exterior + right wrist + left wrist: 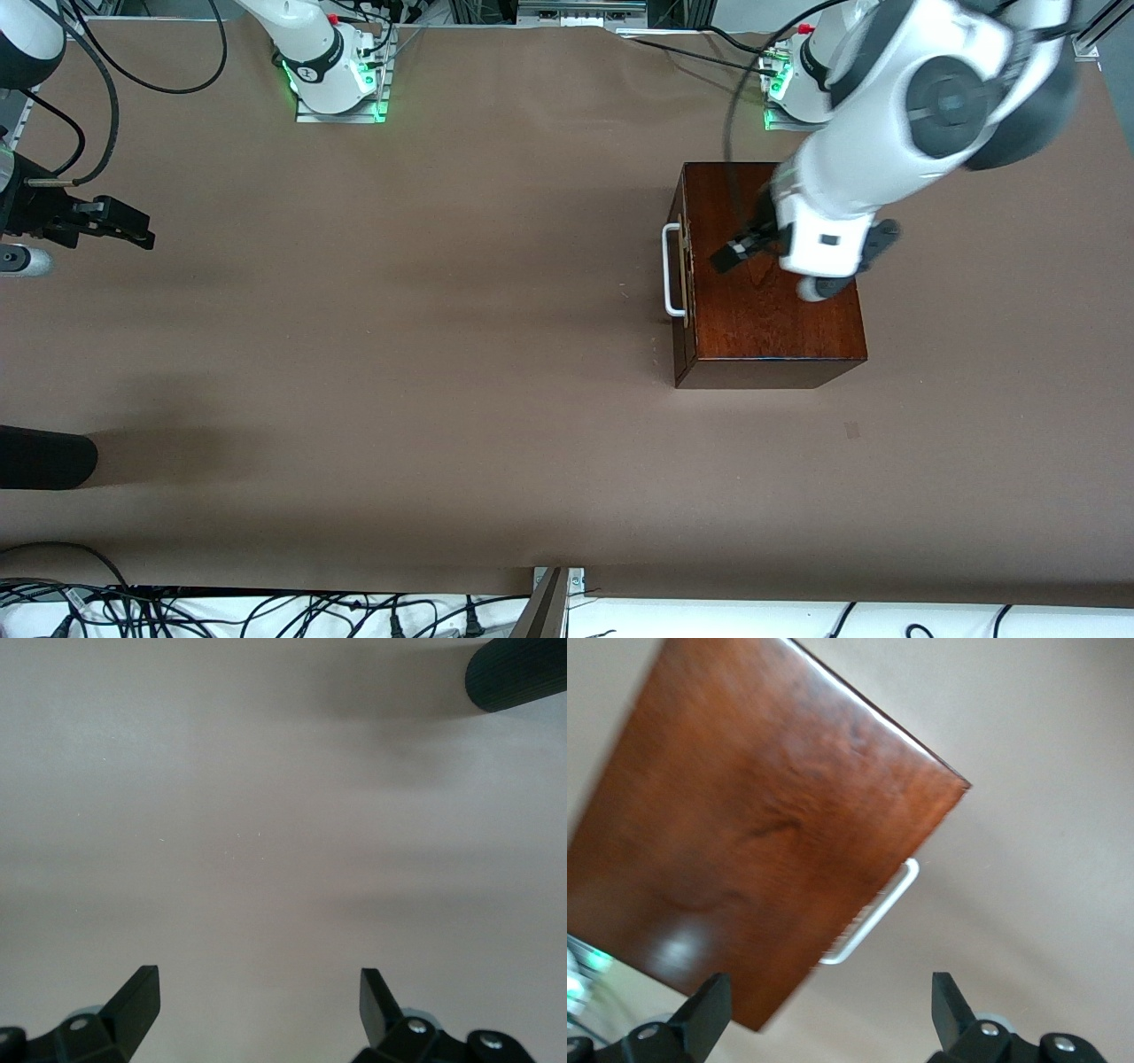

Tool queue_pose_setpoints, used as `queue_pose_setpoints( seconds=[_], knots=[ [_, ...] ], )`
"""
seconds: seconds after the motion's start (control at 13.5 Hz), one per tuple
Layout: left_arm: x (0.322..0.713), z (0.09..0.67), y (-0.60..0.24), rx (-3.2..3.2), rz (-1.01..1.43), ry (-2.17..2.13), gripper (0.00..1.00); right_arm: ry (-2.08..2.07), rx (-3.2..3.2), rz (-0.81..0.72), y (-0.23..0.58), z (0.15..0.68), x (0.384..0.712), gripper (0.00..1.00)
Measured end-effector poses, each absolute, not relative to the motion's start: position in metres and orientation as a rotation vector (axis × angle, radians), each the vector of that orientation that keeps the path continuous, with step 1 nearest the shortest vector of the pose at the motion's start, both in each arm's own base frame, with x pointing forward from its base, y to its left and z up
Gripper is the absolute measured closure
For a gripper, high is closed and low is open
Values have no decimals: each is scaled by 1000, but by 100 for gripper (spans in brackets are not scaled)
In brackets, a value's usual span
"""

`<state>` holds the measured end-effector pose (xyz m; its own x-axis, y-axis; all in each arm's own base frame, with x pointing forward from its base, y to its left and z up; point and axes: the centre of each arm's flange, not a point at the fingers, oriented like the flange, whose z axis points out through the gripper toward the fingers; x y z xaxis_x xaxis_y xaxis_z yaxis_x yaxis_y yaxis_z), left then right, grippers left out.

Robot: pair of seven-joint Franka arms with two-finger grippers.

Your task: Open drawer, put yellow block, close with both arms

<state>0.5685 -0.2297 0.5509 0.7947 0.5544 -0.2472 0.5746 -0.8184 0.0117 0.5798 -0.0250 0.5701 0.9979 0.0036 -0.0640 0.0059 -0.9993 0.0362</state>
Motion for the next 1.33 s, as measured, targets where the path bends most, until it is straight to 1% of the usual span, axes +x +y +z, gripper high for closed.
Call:
queue_pose_setpoints(
  seconds=[0.3, 0.52, 0.81, 1.11, 1.33],
  knots=[
    [551, 589, -141, 2948, -316, 556, 0, 7, 3104, -87, -25, 574, 580, 0],
    [541, 601, -81, 3021, -240, 350, 0, 7, 3104, -83, -25, 575, 580, 0],
    [528, 614, -67, 3148, -124, 169, 0, 8, 3104, -83, -25, 575, 580, 0],
    [530, 619, -62, 3160, -43, 159, 0, 9, 3104, -83, -24, 575, 581, 0],
    [532, 619, -57, 3157, -28, 175, 0, 9, 3104, -83, -24, 575, 581, 0]
  ],
)
